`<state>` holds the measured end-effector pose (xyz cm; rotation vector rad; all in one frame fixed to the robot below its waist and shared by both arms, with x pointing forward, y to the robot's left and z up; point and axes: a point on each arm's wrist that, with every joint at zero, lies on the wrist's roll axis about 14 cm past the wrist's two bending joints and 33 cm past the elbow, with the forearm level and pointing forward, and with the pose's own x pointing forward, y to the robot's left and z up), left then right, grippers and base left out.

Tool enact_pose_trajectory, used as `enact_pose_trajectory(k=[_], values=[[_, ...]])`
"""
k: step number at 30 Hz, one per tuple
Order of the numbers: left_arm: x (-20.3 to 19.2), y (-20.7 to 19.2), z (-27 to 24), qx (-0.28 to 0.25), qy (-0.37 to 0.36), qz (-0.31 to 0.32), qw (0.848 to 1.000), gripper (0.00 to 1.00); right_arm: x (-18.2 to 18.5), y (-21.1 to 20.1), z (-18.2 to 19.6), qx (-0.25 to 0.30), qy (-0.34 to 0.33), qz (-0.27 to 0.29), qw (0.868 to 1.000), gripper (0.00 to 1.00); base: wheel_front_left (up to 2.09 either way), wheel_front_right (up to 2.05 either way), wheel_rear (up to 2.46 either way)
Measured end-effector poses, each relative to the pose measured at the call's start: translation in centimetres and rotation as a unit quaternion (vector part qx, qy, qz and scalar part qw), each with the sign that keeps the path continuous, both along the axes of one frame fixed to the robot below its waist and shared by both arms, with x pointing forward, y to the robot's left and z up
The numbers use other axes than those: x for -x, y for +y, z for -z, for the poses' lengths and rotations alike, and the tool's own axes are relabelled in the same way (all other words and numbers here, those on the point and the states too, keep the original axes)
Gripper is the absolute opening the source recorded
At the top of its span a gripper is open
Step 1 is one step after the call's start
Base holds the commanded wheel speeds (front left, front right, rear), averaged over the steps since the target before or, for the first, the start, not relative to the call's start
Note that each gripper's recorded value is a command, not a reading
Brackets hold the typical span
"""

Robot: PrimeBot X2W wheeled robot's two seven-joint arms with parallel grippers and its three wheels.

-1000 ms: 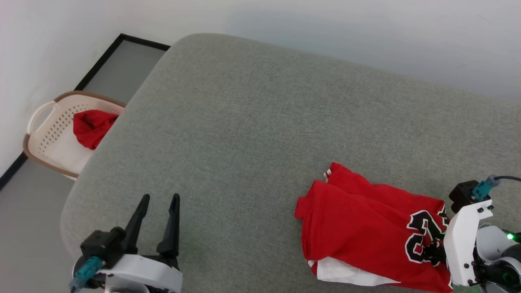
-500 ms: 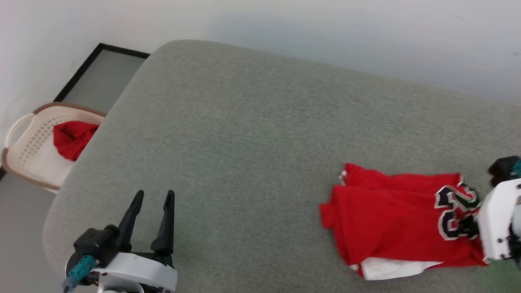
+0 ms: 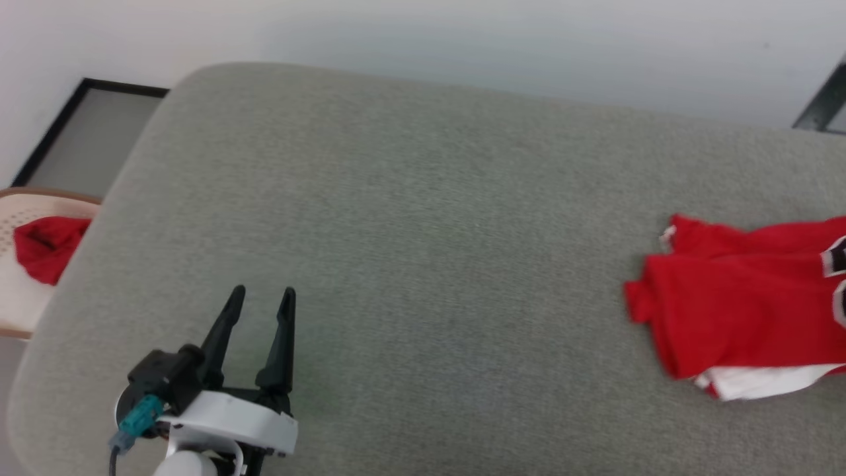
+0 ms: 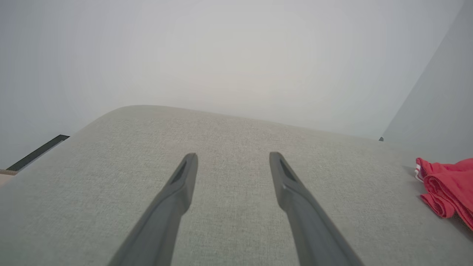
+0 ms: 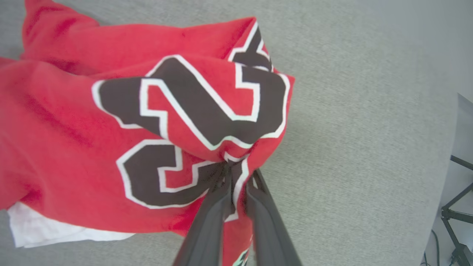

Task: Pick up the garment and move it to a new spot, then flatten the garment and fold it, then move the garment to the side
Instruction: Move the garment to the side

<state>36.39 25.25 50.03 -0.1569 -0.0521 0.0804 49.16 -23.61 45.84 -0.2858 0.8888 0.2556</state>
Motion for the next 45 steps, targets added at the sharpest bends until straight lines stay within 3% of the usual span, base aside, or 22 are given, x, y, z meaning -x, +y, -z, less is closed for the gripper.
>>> enact_pose_trajectory(k=[10, 23, 30, 36, 37, 38, 40, 41, 42, 43, 45], values=[[-3.7, -2.9, 0.9, 0.004, 0.006, 0.046, 0.999, 1.00, -1.5, -9.4, -2.7, 0.106, -0.050, 0.058, 0.991, 0.00, 0.00, 0.00, 0.00], [-6.4, -5.0, 3.1, 0.008, 0.028, 0.080, 0.996, 1.00, -1.2, -18.6, -4.3, 0.246, -0.045, 0.118, 0.961, 0.00, 0.00, 0.00, 0.00], [-6.7, -5.1, 3.7, 0.007, 0.035, 0.083, 0.996, 1.00, -0.8, -20.9, -4.3, 0.284, -0.036, 0.144, 0.947, 0.00, 0.00, 0.00, 0.00], [-6.7, -5.1, 3.9, 0.007, 0.040, 0.084, 0.996, 1.00, -0.7, -20.4, -2.6, 0.270, -0.029, 0.155, 0.950, 0.00, 0.00, 0.00, 0.00], [-6.7, -5.1, 3.9, 0.006, 0.040, 0.084, 0.996, 1.00, -0.7, -20.3, -2.4, 0.267, -0.029, 0.156, 0.951, 0.12, 0.00, 0.00, 0.00], [-6.7, -5.1, 3.9, 0.007, 0.040, 0.084, 0.996, 1.00, -0.8, -20.0, -2.1, 0.259, -0.030, 0.157, 0.952, 0.31, 0.00, 0.00, 0.00], [-6.7, -5.1, 3.9, 0.007, 0.039, 0.085, 0.996, 1.00, -0.6, -19.5, -1.3, 0.249, -0.025, 0.158, 0.955, 0.44, 0.00, 0.00, 0.00], [-6.7, -5.2, 3.8, 0.007, 0.039, 0.085, 0.996, 1.00, -0.5, -19.5, -1.2, 0.247, -0.026, 0.160, 0.955, 0.64, 0.00, 0.00, 0.00], [-6.7, -5.1, 3.7, 0.006, 0.038, 0.085, 0.996, 1.00, -0.5, -19.5, -1.3, 0.249, -0.030, 0.161, 0.955, 0.95, 0.00, 0.00, 0.00], [-6.7, -5.1, 3.6, 0.005, 0.037, 0.085, 0.996, 1.00, -0.4, -19.6, -1.5, 0.248, -0.033, 0.163, 0.954, 1.00, 0.00, 0.00, 0.00], [-6.6, -5.0, 3.4, 0.004, 0.035, 0.084, 0.996, 1.00, -0.2, -19.6, -1.5, 0.245, -0.034, 0.169, 0.954, 1.00, 0.00, 0.00, 0.00]])
